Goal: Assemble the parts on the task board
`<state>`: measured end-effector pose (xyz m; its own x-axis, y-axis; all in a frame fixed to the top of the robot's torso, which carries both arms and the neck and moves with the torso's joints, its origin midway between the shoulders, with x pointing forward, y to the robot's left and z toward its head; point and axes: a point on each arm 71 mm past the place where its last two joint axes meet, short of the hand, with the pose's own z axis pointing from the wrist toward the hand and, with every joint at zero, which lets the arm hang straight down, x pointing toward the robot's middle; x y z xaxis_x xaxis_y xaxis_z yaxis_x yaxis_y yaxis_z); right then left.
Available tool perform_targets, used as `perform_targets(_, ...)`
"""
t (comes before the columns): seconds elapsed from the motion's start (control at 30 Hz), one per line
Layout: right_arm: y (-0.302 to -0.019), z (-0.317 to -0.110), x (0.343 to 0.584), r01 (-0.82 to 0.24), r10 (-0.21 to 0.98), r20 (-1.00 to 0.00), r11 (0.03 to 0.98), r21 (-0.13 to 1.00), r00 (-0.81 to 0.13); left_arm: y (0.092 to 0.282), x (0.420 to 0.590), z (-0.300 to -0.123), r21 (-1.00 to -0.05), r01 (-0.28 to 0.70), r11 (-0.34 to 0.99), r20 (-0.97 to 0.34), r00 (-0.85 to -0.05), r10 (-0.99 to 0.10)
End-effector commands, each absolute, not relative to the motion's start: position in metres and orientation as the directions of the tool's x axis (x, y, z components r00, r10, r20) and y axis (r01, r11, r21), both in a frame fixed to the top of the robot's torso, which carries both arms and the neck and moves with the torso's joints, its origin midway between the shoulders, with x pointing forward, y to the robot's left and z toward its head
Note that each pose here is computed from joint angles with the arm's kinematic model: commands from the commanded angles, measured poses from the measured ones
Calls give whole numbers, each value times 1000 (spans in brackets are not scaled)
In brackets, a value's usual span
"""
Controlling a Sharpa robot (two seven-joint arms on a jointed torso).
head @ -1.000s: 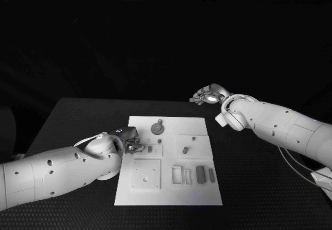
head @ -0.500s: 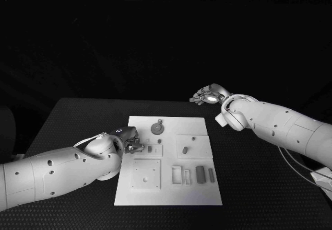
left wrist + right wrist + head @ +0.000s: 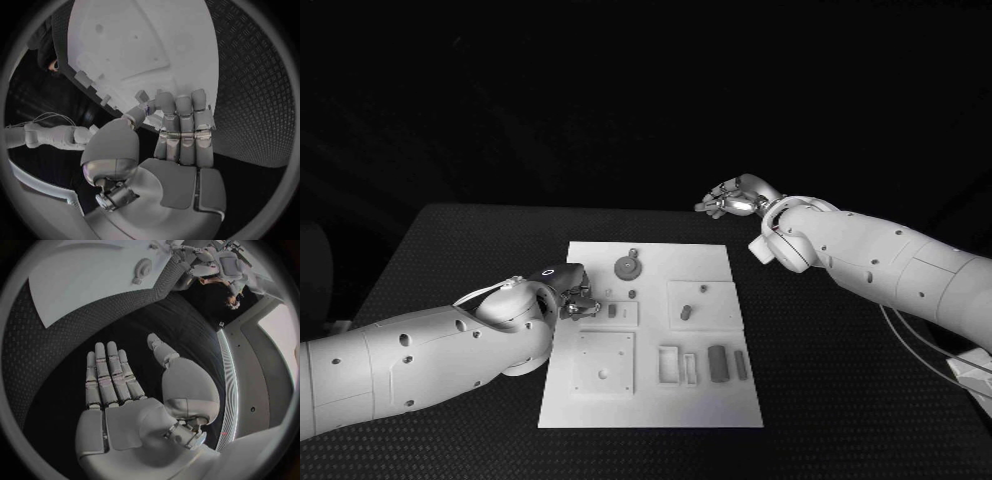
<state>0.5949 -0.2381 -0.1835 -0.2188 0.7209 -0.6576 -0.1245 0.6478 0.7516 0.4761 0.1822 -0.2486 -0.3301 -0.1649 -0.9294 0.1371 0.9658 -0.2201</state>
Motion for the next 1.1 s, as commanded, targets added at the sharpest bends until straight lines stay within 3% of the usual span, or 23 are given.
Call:
perform_targets(0.03, -238, -184, 595, -128, 721, -654, 644, 754, -230, 179, 473, -252, -217, 157, 963, -927, -341, -153)
perform_targets(1.1, -239, -186, 594, -123, 721, -651, 642, 756, -237, 182, 468, -261, -226, 137, 964, -918, -361, -163)
